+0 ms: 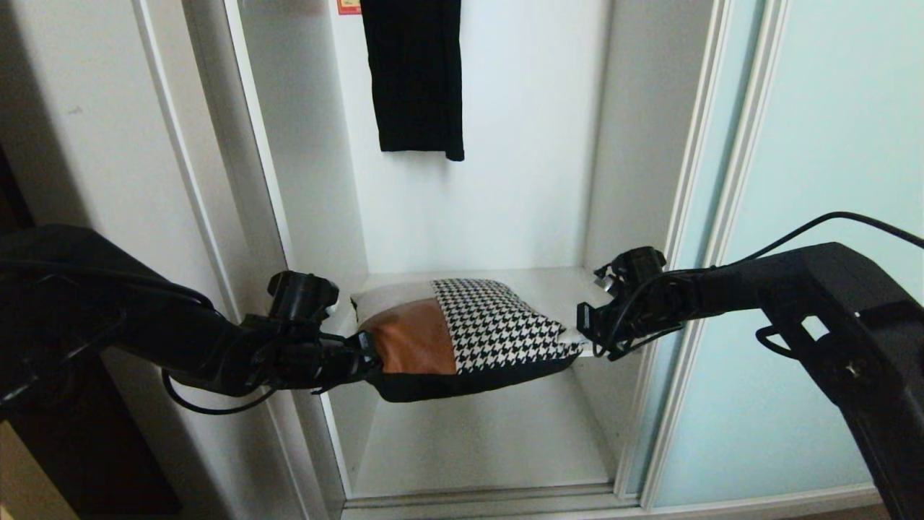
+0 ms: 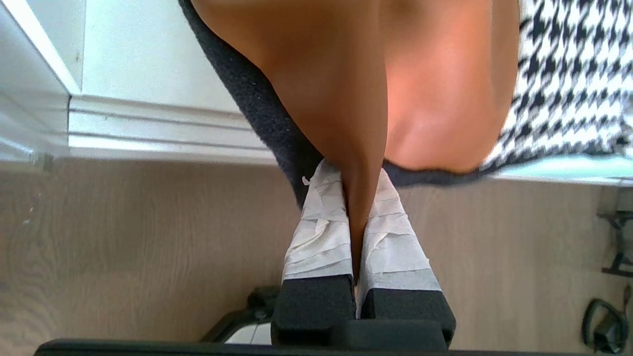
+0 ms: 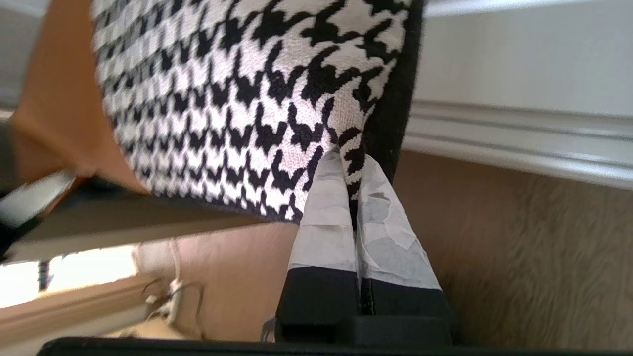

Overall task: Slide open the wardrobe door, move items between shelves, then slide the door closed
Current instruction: Place the pillow on the lower shelf

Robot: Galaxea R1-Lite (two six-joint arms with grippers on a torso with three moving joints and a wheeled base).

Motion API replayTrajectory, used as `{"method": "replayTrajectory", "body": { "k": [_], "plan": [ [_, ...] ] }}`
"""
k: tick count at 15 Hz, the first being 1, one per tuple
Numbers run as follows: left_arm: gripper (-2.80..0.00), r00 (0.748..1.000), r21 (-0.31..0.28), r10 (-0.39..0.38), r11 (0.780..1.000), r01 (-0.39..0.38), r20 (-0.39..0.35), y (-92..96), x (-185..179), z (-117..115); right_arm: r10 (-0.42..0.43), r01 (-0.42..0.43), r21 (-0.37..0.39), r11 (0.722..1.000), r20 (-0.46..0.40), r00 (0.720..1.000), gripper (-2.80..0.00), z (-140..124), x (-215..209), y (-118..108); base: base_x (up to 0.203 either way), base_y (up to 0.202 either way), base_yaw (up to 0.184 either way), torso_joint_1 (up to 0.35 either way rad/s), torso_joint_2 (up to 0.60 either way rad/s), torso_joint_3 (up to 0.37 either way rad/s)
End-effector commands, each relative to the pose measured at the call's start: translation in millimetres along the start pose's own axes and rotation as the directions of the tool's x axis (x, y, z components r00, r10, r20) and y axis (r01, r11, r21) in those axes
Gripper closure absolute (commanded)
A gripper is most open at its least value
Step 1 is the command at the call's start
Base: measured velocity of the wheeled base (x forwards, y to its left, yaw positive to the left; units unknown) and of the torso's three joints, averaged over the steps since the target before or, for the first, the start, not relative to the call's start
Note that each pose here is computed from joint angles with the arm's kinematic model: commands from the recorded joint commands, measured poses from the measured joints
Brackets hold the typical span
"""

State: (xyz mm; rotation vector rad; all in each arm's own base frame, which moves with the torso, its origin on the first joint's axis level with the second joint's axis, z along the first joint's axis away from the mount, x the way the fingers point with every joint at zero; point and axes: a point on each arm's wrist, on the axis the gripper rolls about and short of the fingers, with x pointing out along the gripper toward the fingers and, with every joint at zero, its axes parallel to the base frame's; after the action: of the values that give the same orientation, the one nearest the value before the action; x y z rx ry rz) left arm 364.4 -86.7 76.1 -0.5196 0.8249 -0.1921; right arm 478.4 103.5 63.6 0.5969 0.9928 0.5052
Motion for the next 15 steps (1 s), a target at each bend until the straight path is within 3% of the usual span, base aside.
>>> {"method": "replayTrajectory", "body": {
  "k": [1,12,15],
  "plan": [
    [0.0,1.0,0.004,-0.017,1.0,0.017,0.015,-2.9,-3,0,0.029,-0.029,-0.011,1.0,0.003,1.0,0.0,-3,-28,18,0.0,0.0,0.0,0.0,0.0,0.0],
    [0.0,0.99,0.134,-0.09,0.988,0.075,0.108,-51.2,-59,-12,0.075,-0.076,-0.124,0.989,-0.013,0.997,0.0,-64,-103,62,0.0,0.0,0.0,0.0,0.0,0.0],
    [0.0,0.986,0.146,-0.079,0.988,0.058,0.15,-54.4,-75,-13,0.1,-0.101,-0.148,0.984,-0.012,0.995,0.0,-80,-125,78,0.0,0.0,0.0,0.0,0.0,0.0]
  ]
}}
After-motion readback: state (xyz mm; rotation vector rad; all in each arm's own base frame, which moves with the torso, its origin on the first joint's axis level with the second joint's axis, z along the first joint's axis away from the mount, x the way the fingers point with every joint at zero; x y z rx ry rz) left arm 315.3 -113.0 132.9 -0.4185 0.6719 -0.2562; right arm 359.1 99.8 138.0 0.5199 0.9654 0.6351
